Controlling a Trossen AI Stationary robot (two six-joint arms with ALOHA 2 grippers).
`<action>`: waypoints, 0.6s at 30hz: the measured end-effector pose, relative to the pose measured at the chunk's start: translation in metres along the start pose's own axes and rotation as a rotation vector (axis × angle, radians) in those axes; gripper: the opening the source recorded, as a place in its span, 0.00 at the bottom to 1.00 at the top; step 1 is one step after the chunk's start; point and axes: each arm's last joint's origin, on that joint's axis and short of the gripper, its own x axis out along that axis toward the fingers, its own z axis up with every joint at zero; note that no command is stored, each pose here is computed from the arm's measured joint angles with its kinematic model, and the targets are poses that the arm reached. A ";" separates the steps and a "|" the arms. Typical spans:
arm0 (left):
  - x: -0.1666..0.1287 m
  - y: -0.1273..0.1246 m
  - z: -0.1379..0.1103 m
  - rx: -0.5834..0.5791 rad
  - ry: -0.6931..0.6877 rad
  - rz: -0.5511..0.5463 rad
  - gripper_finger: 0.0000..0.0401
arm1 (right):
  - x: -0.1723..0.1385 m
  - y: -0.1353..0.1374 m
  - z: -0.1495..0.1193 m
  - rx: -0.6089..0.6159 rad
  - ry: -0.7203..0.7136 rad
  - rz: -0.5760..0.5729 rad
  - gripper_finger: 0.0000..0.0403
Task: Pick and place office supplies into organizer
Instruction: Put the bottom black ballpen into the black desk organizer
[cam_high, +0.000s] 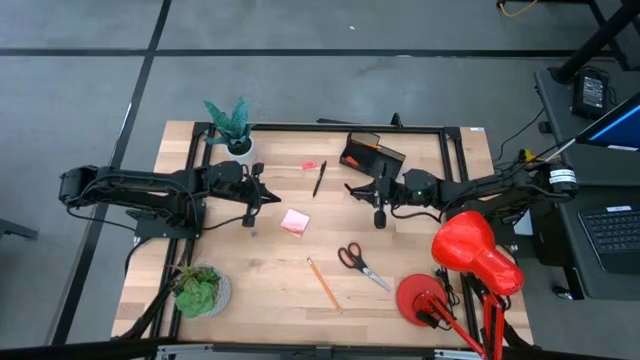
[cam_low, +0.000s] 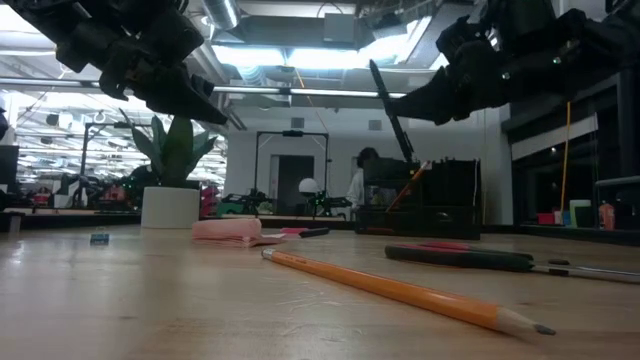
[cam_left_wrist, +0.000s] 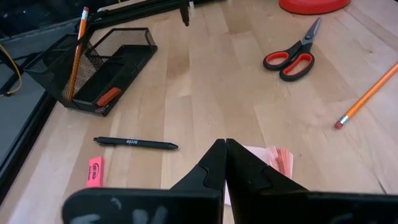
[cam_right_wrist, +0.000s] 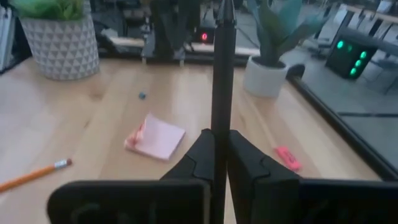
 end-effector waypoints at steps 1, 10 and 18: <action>0.000 0.000 0.000 0.002 0.000 0.000 0.01 | 0.000 0.000 0.001 0.000 -0.007 -0.001 0.05; 0.000 0.000 0.000 -0.002 0.000 0.000 0.01 | 0.000 -0.001 0.002 -0.002 -0.023 -0.014 0.05; 0.000 0.000 0.000 -0.003 0.000 0.000 0.01 | -0.002 -0.007 0.014 -0.011 -0.123 -0.203 0.05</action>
